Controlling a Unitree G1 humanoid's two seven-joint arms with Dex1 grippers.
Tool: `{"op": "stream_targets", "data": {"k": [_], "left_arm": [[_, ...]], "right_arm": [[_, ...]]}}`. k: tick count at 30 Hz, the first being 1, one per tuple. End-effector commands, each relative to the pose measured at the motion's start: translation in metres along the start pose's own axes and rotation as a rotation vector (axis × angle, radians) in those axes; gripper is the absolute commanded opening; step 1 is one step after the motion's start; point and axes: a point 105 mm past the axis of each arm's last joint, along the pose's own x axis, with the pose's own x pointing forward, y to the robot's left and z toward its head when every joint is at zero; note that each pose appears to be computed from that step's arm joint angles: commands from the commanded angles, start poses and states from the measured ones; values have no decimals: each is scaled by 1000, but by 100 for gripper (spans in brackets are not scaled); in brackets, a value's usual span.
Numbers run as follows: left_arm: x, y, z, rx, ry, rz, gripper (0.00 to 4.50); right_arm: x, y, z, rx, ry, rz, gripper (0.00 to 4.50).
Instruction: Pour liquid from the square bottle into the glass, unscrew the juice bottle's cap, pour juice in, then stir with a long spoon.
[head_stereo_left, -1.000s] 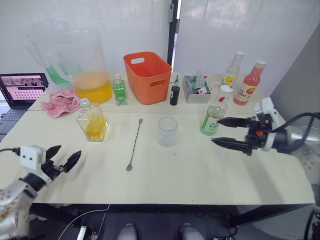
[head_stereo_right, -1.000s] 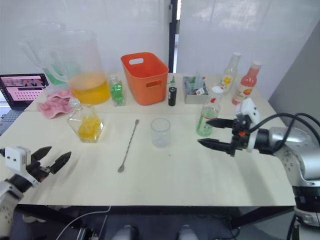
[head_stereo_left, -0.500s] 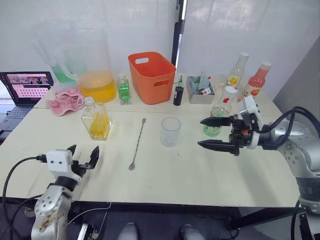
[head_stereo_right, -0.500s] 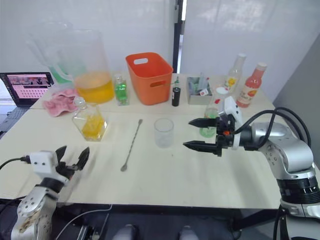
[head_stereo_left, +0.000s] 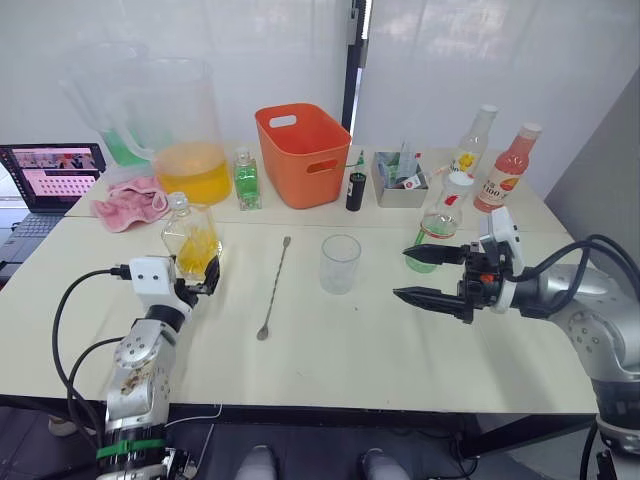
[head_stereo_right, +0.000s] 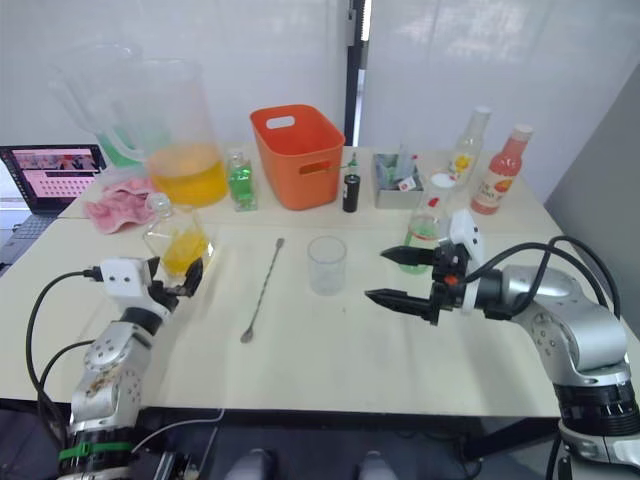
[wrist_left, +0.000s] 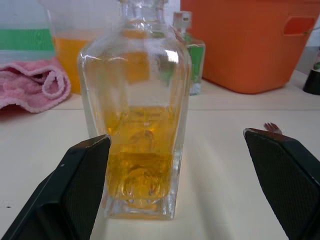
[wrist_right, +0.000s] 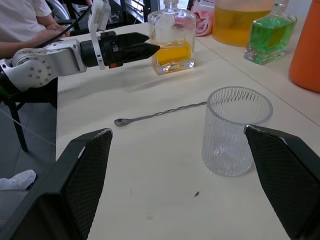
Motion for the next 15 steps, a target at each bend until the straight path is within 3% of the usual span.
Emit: {"op": "stream_targets", "data": {"k": [1,15], "left_arm": [[5,4,10,7,-32,9,450],[-2,8,11,-27,-32,-23,450]], "right_arm": [[-3,3,13,-45,-32,-10,446],[2,-3,14,-51,-53,-54,446]]}}
